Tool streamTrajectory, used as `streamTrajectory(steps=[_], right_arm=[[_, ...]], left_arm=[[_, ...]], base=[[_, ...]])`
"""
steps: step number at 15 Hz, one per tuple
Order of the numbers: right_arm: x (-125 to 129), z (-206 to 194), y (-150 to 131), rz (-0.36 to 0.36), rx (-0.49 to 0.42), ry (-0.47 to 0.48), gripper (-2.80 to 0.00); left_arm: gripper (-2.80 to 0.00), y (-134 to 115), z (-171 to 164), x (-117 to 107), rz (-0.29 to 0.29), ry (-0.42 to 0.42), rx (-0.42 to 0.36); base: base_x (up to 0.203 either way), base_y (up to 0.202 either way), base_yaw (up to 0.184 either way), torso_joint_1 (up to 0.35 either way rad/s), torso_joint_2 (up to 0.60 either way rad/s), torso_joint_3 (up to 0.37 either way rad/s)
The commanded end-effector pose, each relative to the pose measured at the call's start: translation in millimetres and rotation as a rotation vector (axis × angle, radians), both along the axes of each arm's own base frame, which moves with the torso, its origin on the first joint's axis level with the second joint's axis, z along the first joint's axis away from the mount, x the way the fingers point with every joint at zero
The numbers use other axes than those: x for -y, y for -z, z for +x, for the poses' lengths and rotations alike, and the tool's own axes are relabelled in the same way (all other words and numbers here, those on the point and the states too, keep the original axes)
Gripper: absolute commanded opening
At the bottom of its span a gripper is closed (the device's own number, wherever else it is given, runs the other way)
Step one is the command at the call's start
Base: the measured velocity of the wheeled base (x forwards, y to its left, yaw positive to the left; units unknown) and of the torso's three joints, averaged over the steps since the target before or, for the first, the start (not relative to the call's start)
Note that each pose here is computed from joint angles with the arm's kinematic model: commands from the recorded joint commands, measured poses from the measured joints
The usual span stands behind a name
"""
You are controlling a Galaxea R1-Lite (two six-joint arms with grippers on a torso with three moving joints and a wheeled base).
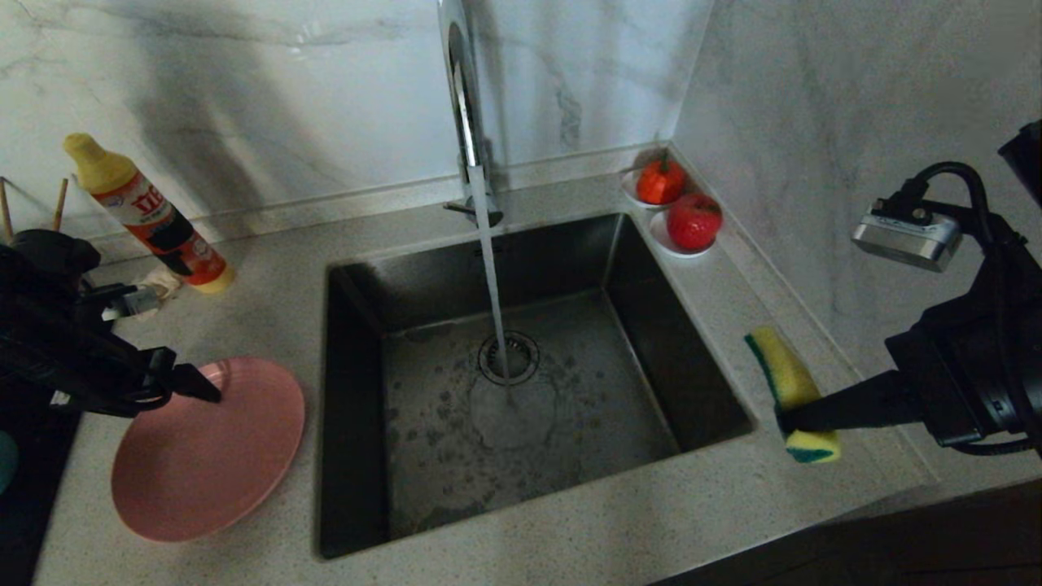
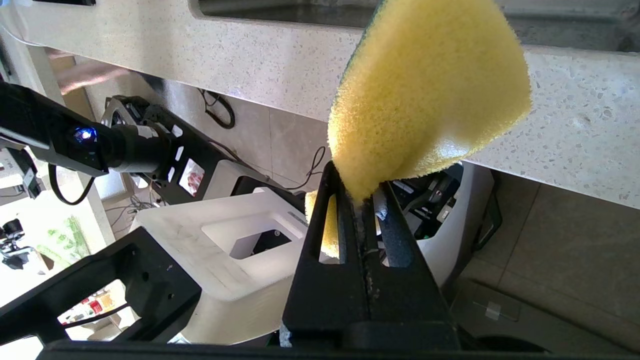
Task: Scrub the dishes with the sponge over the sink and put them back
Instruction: Wash the plate
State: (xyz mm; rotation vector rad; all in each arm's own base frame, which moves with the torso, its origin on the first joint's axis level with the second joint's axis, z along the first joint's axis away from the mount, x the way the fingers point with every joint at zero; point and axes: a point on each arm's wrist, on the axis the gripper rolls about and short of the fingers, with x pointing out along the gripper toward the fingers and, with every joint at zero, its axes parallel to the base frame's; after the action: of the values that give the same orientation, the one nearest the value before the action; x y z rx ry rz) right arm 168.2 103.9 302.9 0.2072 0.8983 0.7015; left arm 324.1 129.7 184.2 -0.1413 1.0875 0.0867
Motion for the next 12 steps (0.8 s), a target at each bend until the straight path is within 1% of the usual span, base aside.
streamTrajectory(steps=[1, 3, 9, 10, 12], right_arm=[[-0.2, 0.1, 0.9, -0.001, -0.008, -0.001, -2.8], [-0.2, 0.1, 0.9, -0.002, -0.007, -0.002, -2.8], [-0.4, 0.5, 0.8, -0.001, -0.008, -0.001, -2.8], [-0.4, 0.4, 0.5, -0.001, -0.006, -0.002, -2.8], [-0.4, 0.4, 0.4, 0.0, -0.007, -0.002, -2.8]], left_arm=[[0.0, 2.4, 0.3, -0.4, -0.003, 0.0, -0.01], [0.0, 2.8, 2.3, -1.3, -0.009, -0.015, -0.009], [0.0, -0.7, 2.2, -1.3, -0.003, -0.019, 0.002], [-2.8, -0.7, 2.2, -1.3, -0.002, -0.018, 0.002], [-2.8, -2.3, 3.1, -1.7, -0.002, -0.02, 0.009]], base=[[0.0, 0.0, 0.0, 0.0, 0.0, 0.0], [0.0, 0.0, 0.0, 0.0, 0.0, 0.0], [0.0, 0.0, 0.0, 0.0, 0.0, 0.0], [0.0, 0.0, 0.0, 0.0, 0.0, 0.0], [0.0, 0.0, 0.0, 0.0, 0.0, 0.0]])
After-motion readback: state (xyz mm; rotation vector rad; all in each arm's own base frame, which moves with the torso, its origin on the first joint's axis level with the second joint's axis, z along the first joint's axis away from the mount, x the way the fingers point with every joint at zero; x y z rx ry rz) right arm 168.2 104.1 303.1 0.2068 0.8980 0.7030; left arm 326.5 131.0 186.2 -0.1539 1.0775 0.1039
